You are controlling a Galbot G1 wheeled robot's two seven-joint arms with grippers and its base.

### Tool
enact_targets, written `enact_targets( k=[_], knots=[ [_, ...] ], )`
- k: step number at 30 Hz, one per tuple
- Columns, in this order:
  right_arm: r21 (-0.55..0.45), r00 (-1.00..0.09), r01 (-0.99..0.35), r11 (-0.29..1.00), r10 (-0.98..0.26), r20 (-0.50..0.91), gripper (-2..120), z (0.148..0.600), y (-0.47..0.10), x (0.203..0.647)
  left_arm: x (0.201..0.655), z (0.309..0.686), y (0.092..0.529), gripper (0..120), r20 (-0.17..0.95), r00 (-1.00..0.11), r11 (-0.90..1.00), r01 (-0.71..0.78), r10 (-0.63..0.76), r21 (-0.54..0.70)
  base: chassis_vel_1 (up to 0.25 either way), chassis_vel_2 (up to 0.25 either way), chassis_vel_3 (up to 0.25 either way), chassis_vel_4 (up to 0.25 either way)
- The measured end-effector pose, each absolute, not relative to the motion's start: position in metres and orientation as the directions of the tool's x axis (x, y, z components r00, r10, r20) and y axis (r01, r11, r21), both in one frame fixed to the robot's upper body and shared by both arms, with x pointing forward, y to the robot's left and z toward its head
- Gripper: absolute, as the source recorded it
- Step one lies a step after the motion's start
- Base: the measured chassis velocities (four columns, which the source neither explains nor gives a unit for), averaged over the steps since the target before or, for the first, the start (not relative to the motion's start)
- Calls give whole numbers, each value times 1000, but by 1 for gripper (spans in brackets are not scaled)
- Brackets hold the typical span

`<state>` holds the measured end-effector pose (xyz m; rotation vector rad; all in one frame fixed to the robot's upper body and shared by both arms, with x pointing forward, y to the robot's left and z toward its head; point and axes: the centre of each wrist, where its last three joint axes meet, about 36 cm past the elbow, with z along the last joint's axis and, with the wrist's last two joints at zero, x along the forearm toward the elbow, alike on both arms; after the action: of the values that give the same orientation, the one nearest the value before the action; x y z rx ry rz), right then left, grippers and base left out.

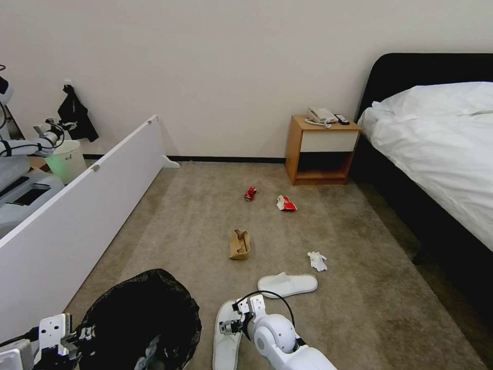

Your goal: Pick up the trash bin, then pick up the garbage from the floor and place it into the trash bin.

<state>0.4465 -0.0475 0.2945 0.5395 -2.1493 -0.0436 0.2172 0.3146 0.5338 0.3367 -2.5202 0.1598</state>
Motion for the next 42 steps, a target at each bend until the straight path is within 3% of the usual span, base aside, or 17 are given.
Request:
enact_targets(
  k=[28,42],
  knots=[
    [254,-505,-295,921,-376,777,100,249,-29,461,212,528,311,4,590,-778,957,-289,-217,-28,0,0,0,0],
    [218,-506,-278,935,-336,794,100,232,-39,460,209,526,311,4,600,-768,955,-296,-225,-22,0,0,0,0]
  ],
)
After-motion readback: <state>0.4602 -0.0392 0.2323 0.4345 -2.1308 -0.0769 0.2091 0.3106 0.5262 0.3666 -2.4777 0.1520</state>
